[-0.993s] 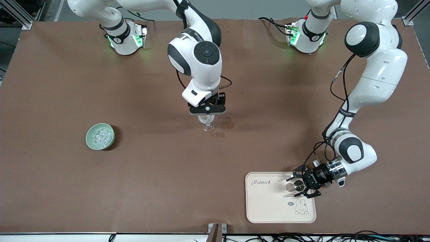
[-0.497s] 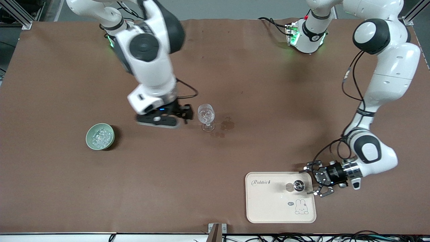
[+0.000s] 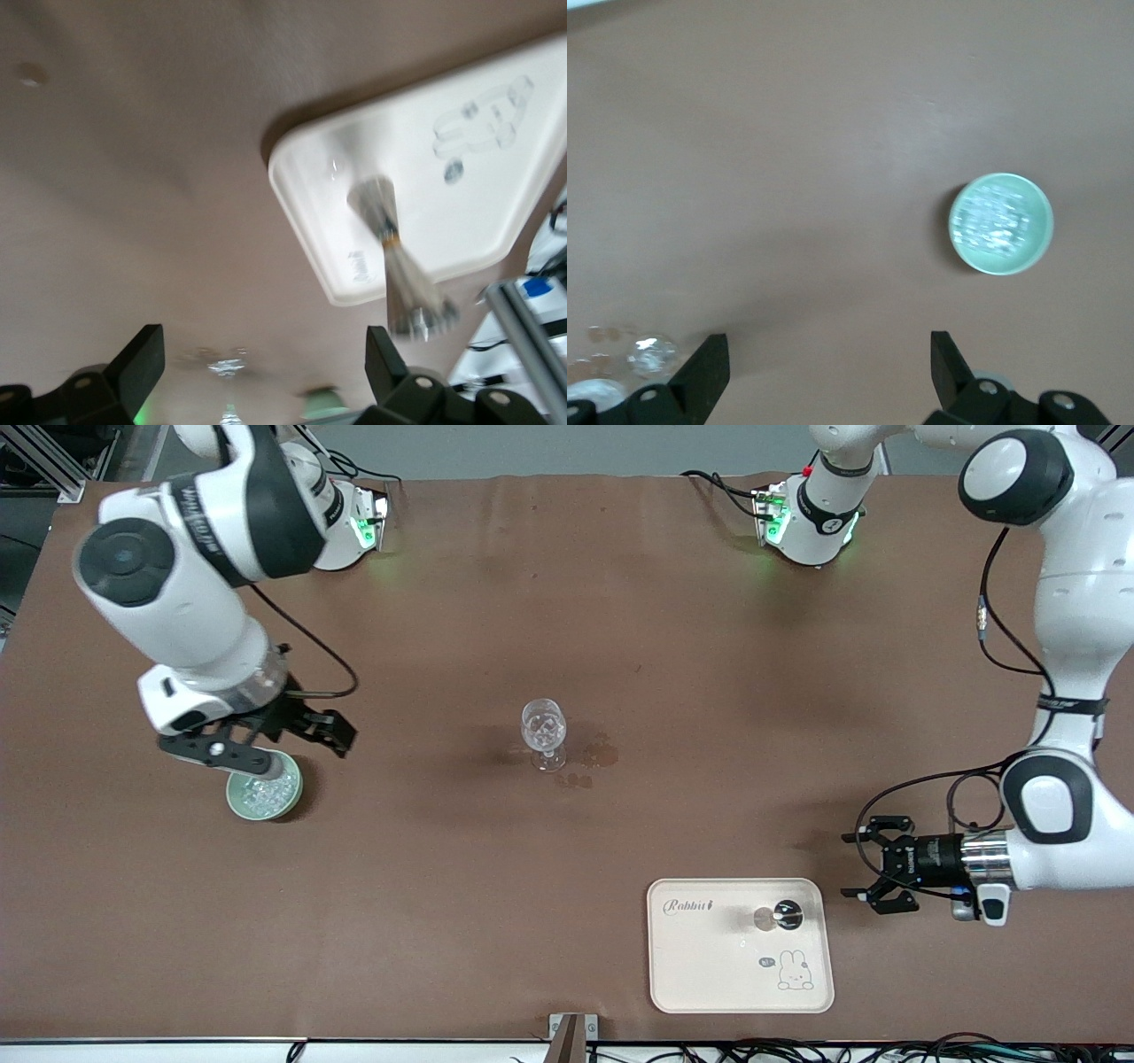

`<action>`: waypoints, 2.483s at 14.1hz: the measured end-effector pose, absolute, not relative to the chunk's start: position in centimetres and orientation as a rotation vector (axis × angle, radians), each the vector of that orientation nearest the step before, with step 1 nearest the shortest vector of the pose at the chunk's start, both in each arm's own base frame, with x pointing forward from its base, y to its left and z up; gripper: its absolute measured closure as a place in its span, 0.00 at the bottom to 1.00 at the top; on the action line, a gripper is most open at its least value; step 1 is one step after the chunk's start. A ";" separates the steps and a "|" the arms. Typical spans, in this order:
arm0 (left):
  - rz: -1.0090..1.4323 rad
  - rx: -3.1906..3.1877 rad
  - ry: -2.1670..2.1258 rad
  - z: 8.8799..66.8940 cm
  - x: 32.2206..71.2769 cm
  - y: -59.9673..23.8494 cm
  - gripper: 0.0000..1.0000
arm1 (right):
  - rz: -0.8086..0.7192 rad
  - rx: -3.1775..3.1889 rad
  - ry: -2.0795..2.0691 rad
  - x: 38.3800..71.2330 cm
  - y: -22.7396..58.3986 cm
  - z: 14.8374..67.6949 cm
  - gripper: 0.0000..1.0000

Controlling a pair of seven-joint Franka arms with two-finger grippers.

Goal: Pour wine and add ice with both arms

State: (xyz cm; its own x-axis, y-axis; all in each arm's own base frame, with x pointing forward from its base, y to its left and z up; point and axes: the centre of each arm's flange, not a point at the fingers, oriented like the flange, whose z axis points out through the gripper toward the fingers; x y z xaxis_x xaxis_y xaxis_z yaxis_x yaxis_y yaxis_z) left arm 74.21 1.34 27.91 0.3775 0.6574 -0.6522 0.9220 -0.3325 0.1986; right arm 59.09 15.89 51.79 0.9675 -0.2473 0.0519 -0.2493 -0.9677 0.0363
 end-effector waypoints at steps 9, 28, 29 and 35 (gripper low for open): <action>-0.283 2.649 0.965 50.4 69.1 -7.6 0.00 | 0.109 3.081 -0.260 58.1 -2.3 58.3 0.00; -0.027 3.163 -0.128 63.2 50.8 -7.5 0.00 | -0.012 3.110 -0.097 55.3 -3.0 66.3 0.02; -0.022 3.164 -0.136 63.4 50.3 -7.7 0.00 | -0.003 3.114 -0.107 55.3 -3.4 66.2 0.02; 0.021 3.157 -0.213 64.7 49.1 -8.3 0.00 | -0.002 3.141 -0.073 55.4 -3.7 66.1 0.02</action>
